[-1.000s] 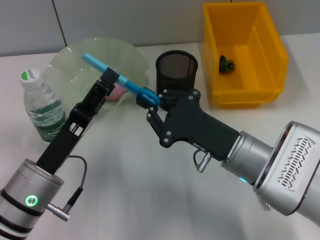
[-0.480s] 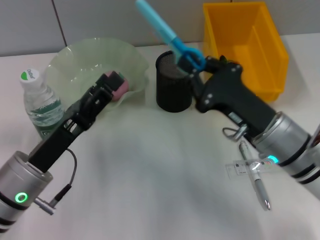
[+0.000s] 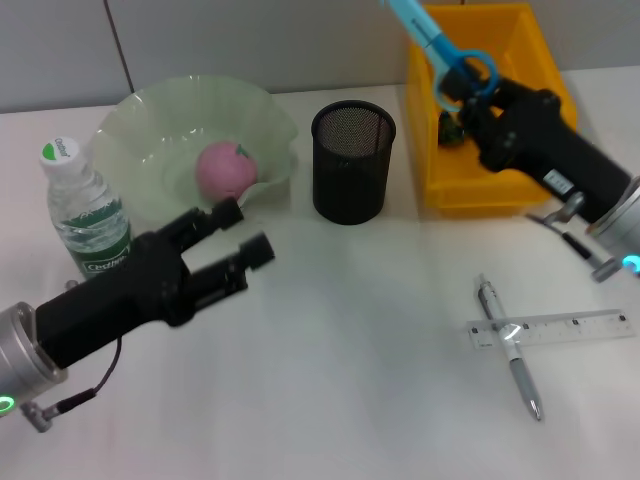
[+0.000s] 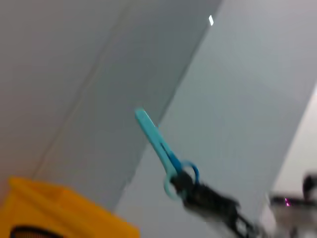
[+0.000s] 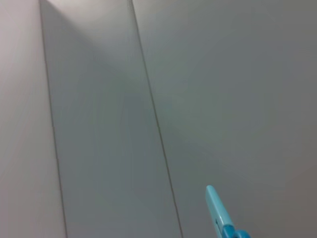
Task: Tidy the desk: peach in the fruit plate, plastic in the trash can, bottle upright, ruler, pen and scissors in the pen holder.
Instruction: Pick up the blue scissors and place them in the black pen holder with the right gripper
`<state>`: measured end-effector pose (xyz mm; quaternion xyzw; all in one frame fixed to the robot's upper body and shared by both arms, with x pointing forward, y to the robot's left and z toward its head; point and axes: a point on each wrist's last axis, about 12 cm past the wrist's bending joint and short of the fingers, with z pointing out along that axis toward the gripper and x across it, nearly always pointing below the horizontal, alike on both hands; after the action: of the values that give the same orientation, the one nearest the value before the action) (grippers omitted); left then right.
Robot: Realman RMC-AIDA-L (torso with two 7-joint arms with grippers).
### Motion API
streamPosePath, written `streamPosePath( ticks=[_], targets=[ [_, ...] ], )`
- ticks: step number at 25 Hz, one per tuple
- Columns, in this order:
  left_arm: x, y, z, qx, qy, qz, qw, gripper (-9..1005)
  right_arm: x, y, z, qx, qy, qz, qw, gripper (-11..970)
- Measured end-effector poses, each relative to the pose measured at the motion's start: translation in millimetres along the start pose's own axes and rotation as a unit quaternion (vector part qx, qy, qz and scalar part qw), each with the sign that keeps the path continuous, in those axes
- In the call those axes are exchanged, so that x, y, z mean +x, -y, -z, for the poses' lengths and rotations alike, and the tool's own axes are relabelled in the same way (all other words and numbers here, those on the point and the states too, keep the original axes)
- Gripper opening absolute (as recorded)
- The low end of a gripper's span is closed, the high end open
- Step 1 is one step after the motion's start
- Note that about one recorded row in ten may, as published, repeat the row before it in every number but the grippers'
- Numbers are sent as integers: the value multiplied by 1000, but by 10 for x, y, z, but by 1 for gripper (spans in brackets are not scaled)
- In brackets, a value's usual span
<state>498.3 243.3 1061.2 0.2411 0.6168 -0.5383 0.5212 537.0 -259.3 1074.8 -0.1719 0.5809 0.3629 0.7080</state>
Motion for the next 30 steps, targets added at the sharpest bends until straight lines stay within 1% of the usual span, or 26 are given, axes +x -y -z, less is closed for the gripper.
streamPosePath(
  ticks=[2, 3, 4, 5, 7, 8, 9, 10, 12, 13, 14, 15, 16, 17, 18, 19, 22, 23, 24, 27, 28, 29, 30],
  targets=[
    [-11, -13, 23, 7, -26, -14, 1000, 818, -96, 107, 23, -7, -16, -2, 1000, 110],
    [-33, -33, 51, 14, -54, -31, 998, 818, -210, 209, 29, -18, -40, -6, 999, 112],
    [-33, -33, 51, 14, -54, -31, 998, 818, -210, 209, 29, -18, -40, -6, 999, 113],
    [-54, -51, 76, 19, -78, -43, 996, 818, -268, 255, 20, -26, -56, -7, 998, 114],
    [-62, -59, 87, 20, -89, -48, 995, 817, -382, 332, -15, -38, -86, -11, 996, 116],
    [-81, -82, 117, 19, -112, -58, 992, 817, -497, 386, -55, -48, -113, -13, 992, 118],
    [-81, -82, 117, 19, -112, -58, 992, 817, -497, 386, -55, -48, -113, -13, 992, 119],
    [-92, -97, 138, 16, -122, -62, 991, 817, -557, 402, -77, -54, -125, -15, 991, 120],
    [-104, -117, 175, 8, -136, -68, 988, 817, -683, 431, -129, -63, -150, -13, 987, 122],
    [-102, -128, 193, 3, -143, -71, 987, 817, -798, 464, -176, -65, -176, -20, 982, 124],
    [-102, -128, 193, 3, -143, -71, 987, 817, -798, 464, -176, -65, -176, -20, 982, 125],
    [-97, -132, 198, 0, -144, -72, 987, 817, -936, 496, -247, -67, -205, -27, 976, 126],
    [-92, -137, 206, -3, -145, -73, 987, 817, -936, 496, -247, -67, -205, -27, 976, 127],
    [-87, -139, 211, -5, -146, -74, 986, 817, -1013, 512, -291, -65, -219, -30, 973, 128],
    [-83, -142, 214, -7, -147, -74, 986, 817, -1157, 539, -380, -59, -247, -36, 967, 130],
    [-83, -142, 214, -7, -147, -74, 986, 817, -1157, 539, -380, -59, -247, -36, 967, 131],
    [-78, -142, 214, -8, -147, -75, 986, 816, -1359, 559, -526, -53, -297, -35, 953, 134],
    [-68, -139, 208, -7, -147, -80, 986, 816, -1443, 546, -617, -56, -328, -35, 942, 136],
    [-68, -139, 208, -7, -147, -80, 986, 816, -1443, 546, -617, -56, -328, -35, 942, 137],
    [-55, -137, 202, -7, -147, -82, 986, 816, -1533, 513, -779, -58, -380, -34, 923, 140],
    [-53, -138, 202, -8, -147, -82, 986, 816, -1581, 489, -915, -50, -424, -32, 904, 142],
    [-52, -139, 203, -9, -148, -82, 986, 816, -1581, 489, -915, -50, -424, -32, 904, 143],
    [-50, -140, 205, -10, -148, -82, 986, 816, -1603, 478, -977, -45, -443, -28, 895, 144]
  ],
)
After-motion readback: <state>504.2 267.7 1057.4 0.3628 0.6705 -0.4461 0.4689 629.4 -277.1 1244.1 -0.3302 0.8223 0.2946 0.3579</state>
